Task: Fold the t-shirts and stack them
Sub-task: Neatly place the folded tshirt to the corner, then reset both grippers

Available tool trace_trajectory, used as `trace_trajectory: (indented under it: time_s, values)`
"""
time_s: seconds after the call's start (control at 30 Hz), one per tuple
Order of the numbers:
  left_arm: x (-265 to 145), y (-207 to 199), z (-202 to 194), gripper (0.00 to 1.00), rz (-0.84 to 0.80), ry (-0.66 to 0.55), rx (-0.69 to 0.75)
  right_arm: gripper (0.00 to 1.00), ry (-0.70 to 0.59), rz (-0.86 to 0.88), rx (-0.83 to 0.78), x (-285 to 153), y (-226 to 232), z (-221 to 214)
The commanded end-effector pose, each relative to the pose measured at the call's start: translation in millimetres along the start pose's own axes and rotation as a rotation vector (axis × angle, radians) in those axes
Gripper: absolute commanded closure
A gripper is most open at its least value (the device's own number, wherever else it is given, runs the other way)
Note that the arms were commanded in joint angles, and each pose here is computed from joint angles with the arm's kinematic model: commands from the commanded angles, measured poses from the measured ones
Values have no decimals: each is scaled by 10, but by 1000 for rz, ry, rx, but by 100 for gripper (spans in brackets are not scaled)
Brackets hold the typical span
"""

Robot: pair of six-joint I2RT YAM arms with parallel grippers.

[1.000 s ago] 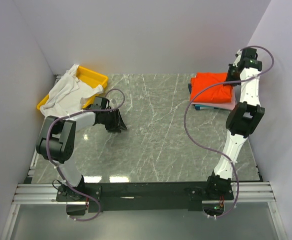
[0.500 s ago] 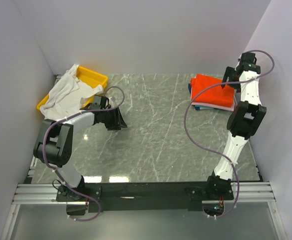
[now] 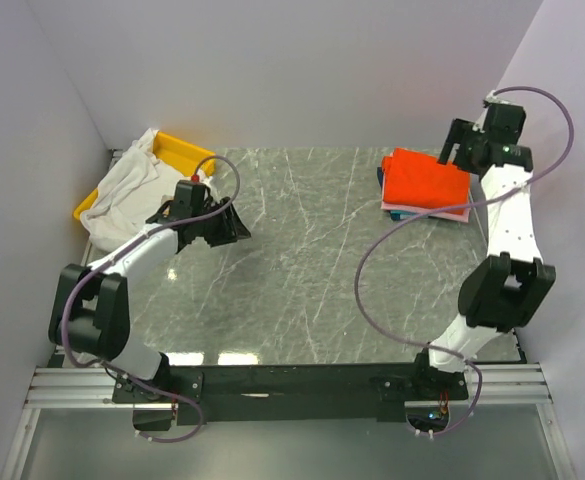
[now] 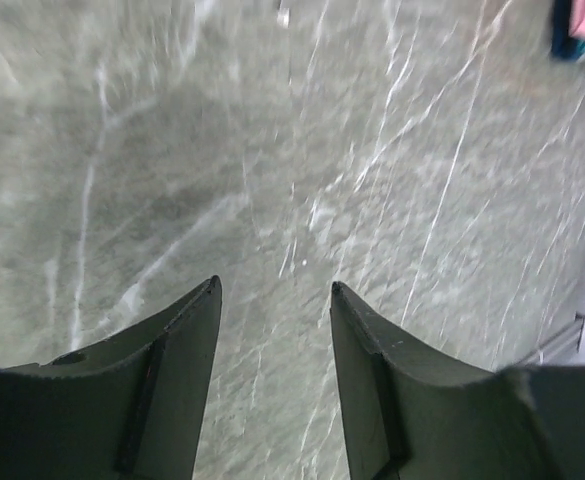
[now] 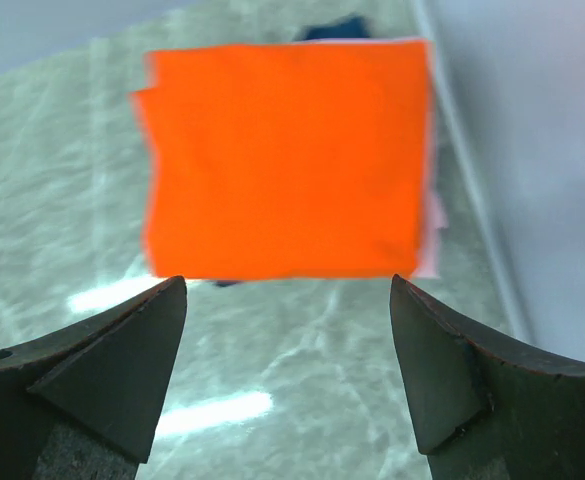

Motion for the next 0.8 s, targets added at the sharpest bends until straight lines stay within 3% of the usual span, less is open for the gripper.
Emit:
trace_trajectory:
  time_s: [0.0, 0.17, 0.37, 0.67, 0.77]
  values:
    - [-237, -294, 323, 46, -56, -184, 27, 12, -108, 96, -26, -217, 413, 36]
    - [-490, -284, 404, 45, -53, -335, 4, 11, -214, 224, -73, -672, 1000, -92]
    - [-739, -261, 389, 44, -73, -450, -1, 11, -225, 405, -53, -956, 1684, -616]
    - [-998, -134, 297, 43, -57, -544, 2, 13, -39, 546, -8, -913, 2222, -1740]
    - [-1030, -97, 234, 43, -57, -540, -12, 13, -29, 576, 5, -947, 2352, -1898]
Point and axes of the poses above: each gripper's point midway between its finger pads, its own x axis out along the fingers, its own y axis along the line the jaws close on, z = x × y, the point moved 3 cm from there along -x, back along the fingers, and after that the axes turned 11 degrees about -x, right-handed, at the moved point
